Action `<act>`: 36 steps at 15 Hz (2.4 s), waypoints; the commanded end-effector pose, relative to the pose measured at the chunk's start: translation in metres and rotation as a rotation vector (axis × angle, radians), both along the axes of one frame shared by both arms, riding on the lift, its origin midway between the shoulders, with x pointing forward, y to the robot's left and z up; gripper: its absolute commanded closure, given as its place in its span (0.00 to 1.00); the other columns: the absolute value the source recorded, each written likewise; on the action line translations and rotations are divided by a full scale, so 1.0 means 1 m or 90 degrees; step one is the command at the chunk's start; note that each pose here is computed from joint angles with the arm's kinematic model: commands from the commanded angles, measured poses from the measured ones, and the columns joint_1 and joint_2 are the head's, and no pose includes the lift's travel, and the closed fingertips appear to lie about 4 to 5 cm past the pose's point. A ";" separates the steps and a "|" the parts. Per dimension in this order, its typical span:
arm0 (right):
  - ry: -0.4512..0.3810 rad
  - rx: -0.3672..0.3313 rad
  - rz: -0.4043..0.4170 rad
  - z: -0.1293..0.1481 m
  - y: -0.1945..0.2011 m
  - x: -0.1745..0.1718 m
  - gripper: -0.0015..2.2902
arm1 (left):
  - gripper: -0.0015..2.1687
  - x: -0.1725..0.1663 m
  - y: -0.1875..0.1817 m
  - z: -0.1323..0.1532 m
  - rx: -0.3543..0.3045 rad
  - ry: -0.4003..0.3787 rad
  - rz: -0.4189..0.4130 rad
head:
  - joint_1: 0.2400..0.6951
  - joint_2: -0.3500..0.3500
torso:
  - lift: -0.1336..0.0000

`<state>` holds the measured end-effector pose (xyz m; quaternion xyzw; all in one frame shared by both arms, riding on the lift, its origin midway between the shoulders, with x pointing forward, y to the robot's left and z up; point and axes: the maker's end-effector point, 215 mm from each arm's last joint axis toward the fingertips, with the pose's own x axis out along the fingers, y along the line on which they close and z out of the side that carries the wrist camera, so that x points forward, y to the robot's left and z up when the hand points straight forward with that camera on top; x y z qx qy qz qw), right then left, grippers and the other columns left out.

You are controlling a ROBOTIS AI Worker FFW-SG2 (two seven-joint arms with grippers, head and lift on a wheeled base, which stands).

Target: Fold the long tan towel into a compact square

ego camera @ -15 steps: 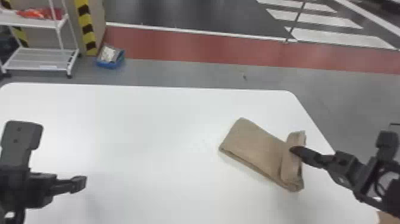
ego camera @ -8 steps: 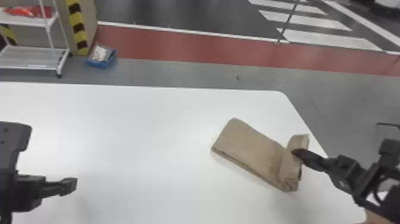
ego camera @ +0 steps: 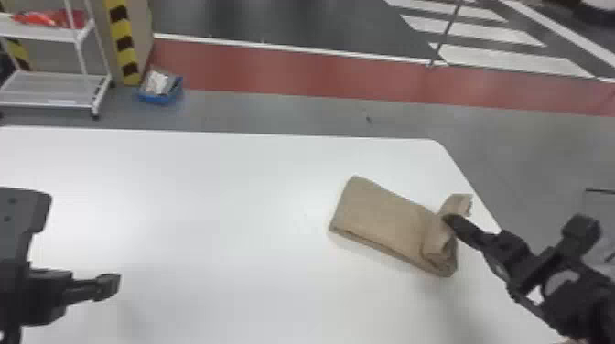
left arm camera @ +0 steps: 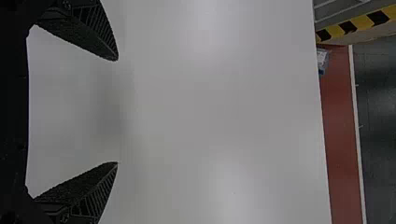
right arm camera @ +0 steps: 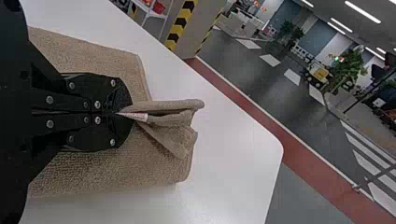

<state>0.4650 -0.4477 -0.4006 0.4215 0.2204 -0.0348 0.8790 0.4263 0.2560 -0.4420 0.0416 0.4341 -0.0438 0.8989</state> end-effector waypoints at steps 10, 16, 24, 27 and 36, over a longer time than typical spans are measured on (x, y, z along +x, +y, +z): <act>-0.018 -0.003 0.038 -0.001 0.027 0.010 0.01 | 0.04 0.002 -0.002 -0.003 0.006 0.004 -0.002 | 1.00 0.21 | 0.07; -0.024 -0.013 0.052 0.008 0.026 -0.010 0.57 | 0.04 0.003 -0.001 -0.007 0.010 0.005 -0.004 | 1.00 0.20 | 0.07; 0.022 -0.064 0.076 -0.006 0.032 -0.014 0.92 | 0.04 0.001 -0.001 -0.009 0.008 0.007 -0.004 | 1.00 0.20 | 0.07; 0.033 -0.070 0.084 -0.021 0.043 0.000 0.92 | 0.04 -0.001 0.002 -0.010 0.008 0.010 0.000 | 1.00 0.21 | 0.07; 0.048 -0.079 0.122 -0.038 0.075 0.021 0.92 | 0.04 0.000 0.006 -0.011 0.010 0.006 0.001 | 1.00 0.29 | 0.07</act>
